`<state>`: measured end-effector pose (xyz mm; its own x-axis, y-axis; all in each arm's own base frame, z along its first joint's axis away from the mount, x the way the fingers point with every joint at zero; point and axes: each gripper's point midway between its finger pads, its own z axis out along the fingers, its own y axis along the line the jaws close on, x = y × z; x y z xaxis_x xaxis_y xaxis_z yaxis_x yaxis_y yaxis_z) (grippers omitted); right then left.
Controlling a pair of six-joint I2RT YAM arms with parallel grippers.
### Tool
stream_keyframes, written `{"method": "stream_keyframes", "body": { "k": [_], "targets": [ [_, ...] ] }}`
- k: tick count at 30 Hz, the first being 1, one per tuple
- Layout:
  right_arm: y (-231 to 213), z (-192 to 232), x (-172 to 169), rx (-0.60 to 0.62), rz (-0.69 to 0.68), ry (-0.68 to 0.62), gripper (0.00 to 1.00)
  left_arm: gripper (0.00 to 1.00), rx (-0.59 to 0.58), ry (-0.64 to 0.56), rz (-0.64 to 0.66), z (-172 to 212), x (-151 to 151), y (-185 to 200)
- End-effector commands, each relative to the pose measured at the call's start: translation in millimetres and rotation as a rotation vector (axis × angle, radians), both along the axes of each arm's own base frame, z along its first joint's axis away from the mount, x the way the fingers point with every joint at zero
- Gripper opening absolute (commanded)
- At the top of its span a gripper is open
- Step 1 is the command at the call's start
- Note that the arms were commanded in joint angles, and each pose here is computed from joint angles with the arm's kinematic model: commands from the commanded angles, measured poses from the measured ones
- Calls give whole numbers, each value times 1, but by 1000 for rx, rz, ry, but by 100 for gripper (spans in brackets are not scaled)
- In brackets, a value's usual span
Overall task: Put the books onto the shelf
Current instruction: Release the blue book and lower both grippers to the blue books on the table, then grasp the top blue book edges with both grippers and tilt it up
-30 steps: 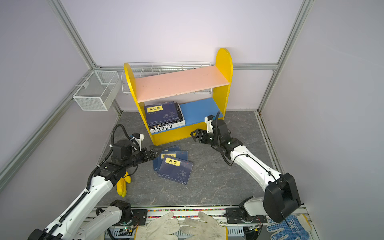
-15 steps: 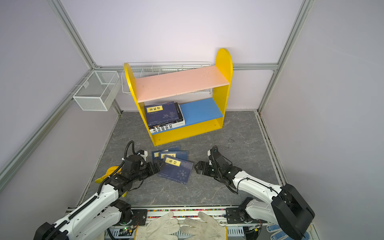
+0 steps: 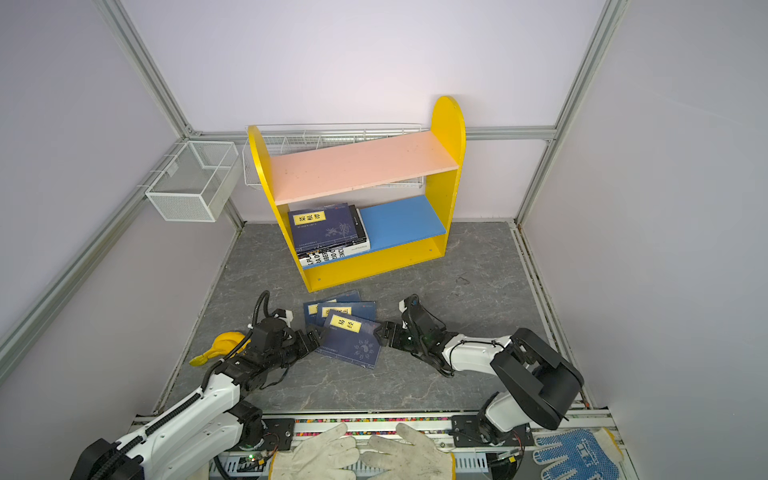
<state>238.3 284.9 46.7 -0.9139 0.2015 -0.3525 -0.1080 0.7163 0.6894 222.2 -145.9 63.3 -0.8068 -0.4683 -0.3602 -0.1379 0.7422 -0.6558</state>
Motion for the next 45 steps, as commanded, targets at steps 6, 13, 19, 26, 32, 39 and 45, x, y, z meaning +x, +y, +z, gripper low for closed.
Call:
{"method": "stream_keyframes", "body": {
  "k": [6, 13, 19, 26, 32, 39, 45],
  "targets": [
    [19, -16, -1, -18, 44, 59, 69, 94, -24, 12, -61, -8, -2, -20],
    [32, -21, 5, -24, 79, 65, 45, 94, -69, -3, -130, 4, -5, -34],
    [35, -26, 6, -26, 87, 76, 39, 92, -164, -33, -148, 26, -5, -45],
    [37, -31, 6, -32, 94, 88, 37, 90, -315, -120, -179, 72, -2, -61],
    [39, -30, 7, -36, 102, 85, 36, 83, -376, -123, -214, 84, 0, -72],
    [37, -31, 7, -48, 102, 85, 35, 65, -294, -64, -230, 69, -1, -70],
    [38, -27, 9, -53, 105, 75, 35, 30, -194, -21, -246, 60, 0, -66]
  ]
}}
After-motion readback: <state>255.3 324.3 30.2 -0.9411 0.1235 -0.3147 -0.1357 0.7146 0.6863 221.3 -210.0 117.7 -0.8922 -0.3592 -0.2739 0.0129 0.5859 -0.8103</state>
